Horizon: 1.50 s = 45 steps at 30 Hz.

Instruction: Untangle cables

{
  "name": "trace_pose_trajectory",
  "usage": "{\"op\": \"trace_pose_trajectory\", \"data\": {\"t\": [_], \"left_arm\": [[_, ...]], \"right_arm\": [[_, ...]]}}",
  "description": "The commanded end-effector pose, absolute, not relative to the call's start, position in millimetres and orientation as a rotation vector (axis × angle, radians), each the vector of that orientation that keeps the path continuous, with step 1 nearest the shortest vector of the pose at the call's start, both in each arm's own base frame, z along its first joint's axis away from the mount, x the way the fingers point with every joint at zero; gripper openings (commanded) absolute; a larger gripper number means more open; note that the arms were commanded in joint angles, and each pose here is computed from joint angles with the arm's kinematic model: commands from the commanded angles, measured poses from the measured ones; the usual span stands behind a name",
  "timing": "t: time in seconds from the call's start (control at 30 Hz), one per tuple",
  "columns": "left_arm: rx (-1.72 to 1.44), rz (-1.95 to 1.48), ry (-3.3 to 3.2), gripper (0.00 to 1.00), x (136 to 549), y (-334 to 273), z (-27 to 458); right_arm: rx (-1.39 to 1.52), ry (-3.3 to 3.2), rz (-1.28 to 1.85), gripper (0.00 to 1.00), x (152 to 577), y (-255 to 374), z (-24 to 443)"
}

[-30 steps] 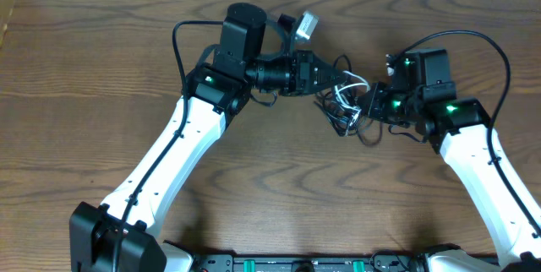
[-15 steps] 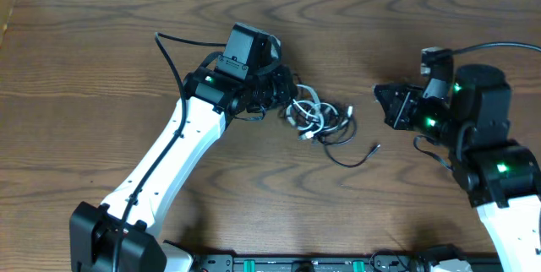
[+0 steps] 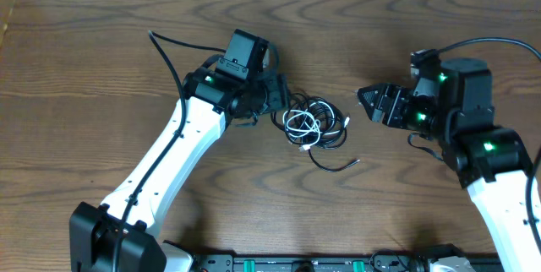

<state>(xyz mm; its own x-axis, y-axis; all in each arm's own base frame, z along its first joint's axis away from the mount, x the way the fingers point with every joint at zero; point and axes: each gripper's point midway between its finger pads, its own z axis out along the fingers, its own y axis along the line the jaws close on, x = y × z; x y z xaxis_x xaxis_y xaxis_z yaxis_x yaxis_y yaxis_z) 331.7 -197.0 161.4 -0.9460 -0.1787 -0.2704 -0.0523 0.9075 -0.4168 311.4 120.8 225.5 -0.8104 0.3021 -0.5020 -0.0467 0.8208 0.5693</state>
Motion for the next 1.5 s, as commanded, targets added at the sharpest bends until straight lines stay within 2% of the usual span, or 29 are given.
{"op": "trace_pose_trajectory", "data": {"t": [0.0, 0.1, 0.23, 0.4, 0.43, 0.47, 0.5, 0.57, 0.77, 0.8, 0.87, 0.93, 0.97, 1.0, 1.1, 1.27, 1.47], "left_arm": [[-0.093, -0.499, 2.765, 0.67, 335, -191, 158], [0.016, -0.487, 2.801, 0.67, 331, -202, 145], [0.001, -0.357, 2.847, 0.67, 337, -195, 117], [0.014, -0.415, 2.965, 0.67, 330, -208, 82], [0.021, -0.443, 2.987, 0.63, 327, -212, 77], [0.052, -0.476, 3.005, 0.4, 324, -216, 73], [0.087, -0.5, 3.017, 0.24, 322, -219, 70], [0.109, -0.532, 3.026, 0.08, 319, -223, 69], [0.135, -0.624, 2.981, 0.08, 319, -231, 87], [0.142, -0.632, 2.967, 0.08, 320, -232, 92], [0.206, -0.645, 2.917, 0.17, 321, -233, 106], [0.284, -0.649, 2.866, 0.41, 321, -232, 119], [0.321, -0.649, 2.843, 0.58, 320, -232, 125], [0.351, -0.648, 2.826, 0.66, 320, -232, 129], [0.417, -0.625, 2.82, 0.69, 316, -229, 130], [0.419, -0.567, 2.922, 0.69, 307, -221, 103], [0.417, -0.566, 2.927, 0.69, 319, -227, 82]], "right_arm": [[0.202, 2.441, 0.758, 0.76, 318, 120, 215], [0.224, 2.503, 0.75, 0.77, 323, 121, 196], [0.228, 2.586, 0.814, 0.78, 323, 131, 174], [0.204, 2.662, 0.894, 0.78, 320, 142, 155], [0.197, 2.669, 0.899, 0.78, 320, 143, 153], [0.192, 2.674, 0.9, 0.78, 320, 144, 151], [0.182, 2.676, 0.9, 0.78, 321, 145, 149], [0.171, 2.678, 0.902, 0.79, 320, 148, 149], [0.121, 2.676, 0.913, 0.81, 318, 159, 150], [0.111, 2.676, 0.915, 0.81, 317, 161, 150], [0.093, 2.674, 0.919, 0.82, 316, 165, 151], [0.08, 2.669, 0.921, 0.82, 316, 167, 152], [0.071, 2.666, 0.919, 0.82, 317, 167, 152], [0.07, 2.663, 0.919, 0.82, 317, 168, 152], [0.074, 2.657, 0.9, 0.82, 319, 166, 152], [0.073, 2.651, 0.897, 0.83, 321, 166, 152], [0.073, 2.651, 0.897, 0.83, 321, 166, 152]]}}
